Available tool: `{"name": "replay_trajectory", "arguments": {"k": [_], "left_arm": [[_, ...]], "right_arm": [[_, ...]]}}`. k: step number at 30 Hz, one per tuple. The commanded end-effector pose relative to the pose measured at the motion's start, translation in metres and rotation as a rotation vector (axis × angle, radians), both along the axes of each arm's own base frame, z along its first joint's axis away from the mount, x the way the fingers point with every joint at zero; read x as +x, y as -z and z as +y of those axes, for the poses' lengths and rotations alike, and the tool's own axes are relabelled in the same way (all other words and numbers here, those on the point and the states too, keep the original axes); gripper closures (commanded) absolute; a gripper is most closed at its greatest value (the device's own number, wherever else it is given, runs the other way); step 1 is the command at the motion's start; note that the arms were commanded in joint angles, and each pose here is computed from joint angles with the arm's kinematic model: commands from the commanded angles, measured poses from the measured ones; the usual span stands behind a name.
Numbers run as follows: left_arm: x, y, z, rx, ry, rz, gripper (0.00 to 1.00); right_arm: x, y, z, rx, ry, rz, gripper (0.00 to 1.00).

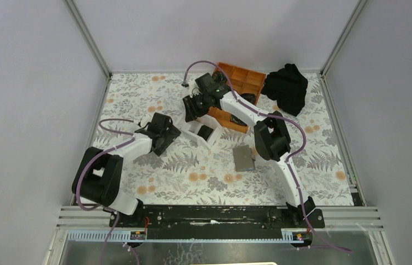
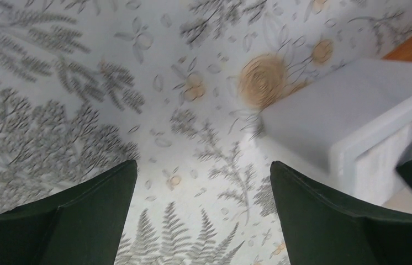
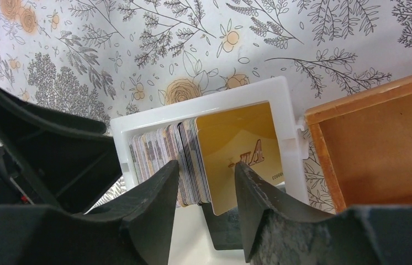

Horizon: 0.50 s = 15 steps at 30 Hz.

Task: Put the credit cards into the card holder
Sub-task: Pick up the credit card from the storage box.

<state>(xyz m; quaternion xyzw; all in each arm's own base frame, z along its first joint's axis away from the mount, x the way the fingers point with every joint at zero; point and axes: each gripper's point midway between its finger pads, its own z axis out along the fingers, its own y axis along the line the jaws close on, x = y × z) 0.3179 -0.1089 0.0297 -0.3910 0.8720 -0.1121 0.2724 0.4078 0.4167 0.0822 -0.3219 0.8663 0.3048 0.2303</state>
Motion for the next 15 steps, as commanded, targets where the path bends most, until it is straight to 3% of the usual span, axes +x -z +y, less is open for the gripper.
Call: {"name": "replay_trajectory", "arguments": {"k": [1,9,15], "left_arm": [[0.034,-0.014,-0.004,-0.012,-0.012,-0.056,0.02],[0.045,-0.013,0.003,0.008,-0.02,-0.051,0.02],[0.056,-0.017,0.007,0.02,-0.017,-0.062,0.02]], "right_arm": [[-0.006,0.007,-0.001,-0.016,-0.018,0.019,0.53],[-0.011,0.006,-0.003,-0.017,-0.003,0.039,0.65],[-0.009,-0.005,-0.006,-0.024,0.022,0.017,0.69]]}}
